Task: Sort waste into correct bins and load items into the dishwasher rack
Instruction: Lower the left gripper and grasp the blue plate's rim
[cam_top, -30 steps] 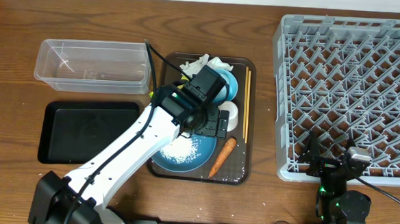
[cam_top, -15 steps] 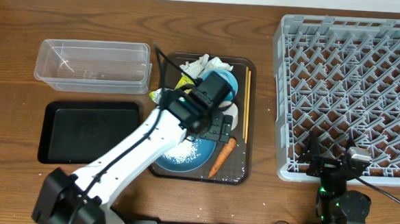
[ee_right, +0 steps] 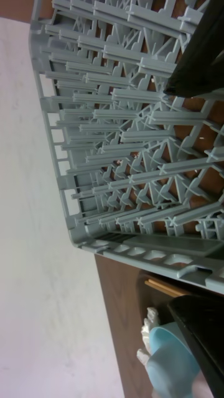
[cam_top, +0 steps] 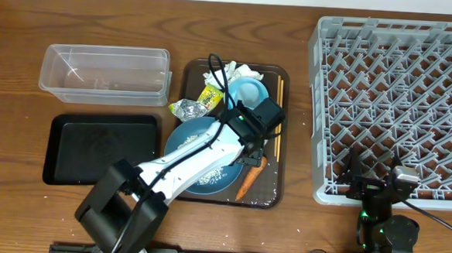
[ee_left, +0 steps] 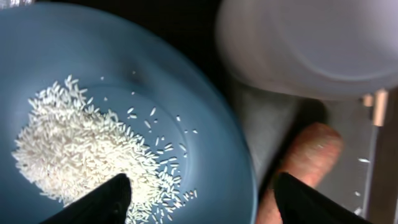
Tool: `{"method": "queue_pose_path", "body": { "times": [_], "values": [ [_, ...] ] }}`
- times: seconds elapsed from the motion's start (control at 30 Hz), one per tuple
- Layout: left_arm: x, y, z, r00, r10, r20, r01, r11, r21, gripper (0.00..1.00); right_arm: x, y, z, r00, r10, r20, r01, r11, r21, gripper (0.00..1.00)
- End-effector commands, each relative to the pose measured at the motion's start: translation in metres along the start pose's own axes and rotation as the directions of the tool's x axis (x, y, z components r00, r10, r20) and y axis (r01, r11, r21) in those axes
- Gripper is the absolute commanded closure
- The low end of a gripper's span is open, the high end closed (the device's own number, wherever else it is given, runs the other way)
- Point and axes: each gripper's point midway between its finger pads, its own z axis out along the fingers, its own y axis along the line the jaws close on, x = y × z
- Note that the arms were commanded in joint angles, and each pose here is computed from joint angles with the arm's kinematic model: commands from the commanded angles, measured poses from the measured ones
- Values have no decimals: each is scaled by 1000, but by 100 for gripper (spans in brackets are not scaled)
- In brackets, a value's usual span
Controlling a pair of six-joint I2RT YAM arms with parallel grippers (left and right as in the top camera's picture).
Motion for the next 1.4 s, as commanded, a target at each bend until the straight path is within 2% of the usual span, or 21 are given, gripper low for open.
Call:
{"method": "queue_pose_path", "body": {
  "times": [0.0, 0.13, 0.67, 0.97, 1.2, 1.3, 1.37],
  "values": [
    [7, 7, 10, 999, -24, -26, 22, 999, -45, 28, -1, -4, 0, 1000, -6, 5, 6, 1000, 14, 1],
    [11, 5, 12, 999, -23, -48, 22, 999, -34, 31, -1, -4, 0, 1000, -6, 5, 6, 1000, 14, 1],
    [51, -1, 22, 988, -25, -153, 21, 999, -32, 32, -1, -4, 0, 1000, -6, 5, 6, 1000, 14, 1],
    [47, -10, 22, 993, -7, -121, 6, 1000, -14, 37, -1, -4, 0, 1000, -6, 5, 6, 1000, 14, 1],
    [34, 0, 23, 999, -6, -49, 2, 997, -75, 38, -1, -4, 0, 1000, -6, 5, 6, 1000, 14, 1],
    [31, -2, 23, 999, -8, -38, 5, 997, -71, 44, -1, -4, 0, 1000, -6, 5, 6, 1000, 14, 1],
    [31, -2, 23, 999, -8, -37, 5, 998, -70, 45, -1, -4, 0, 1000, -6, 5, 6, 1000, 14, 1]
  ]
}}
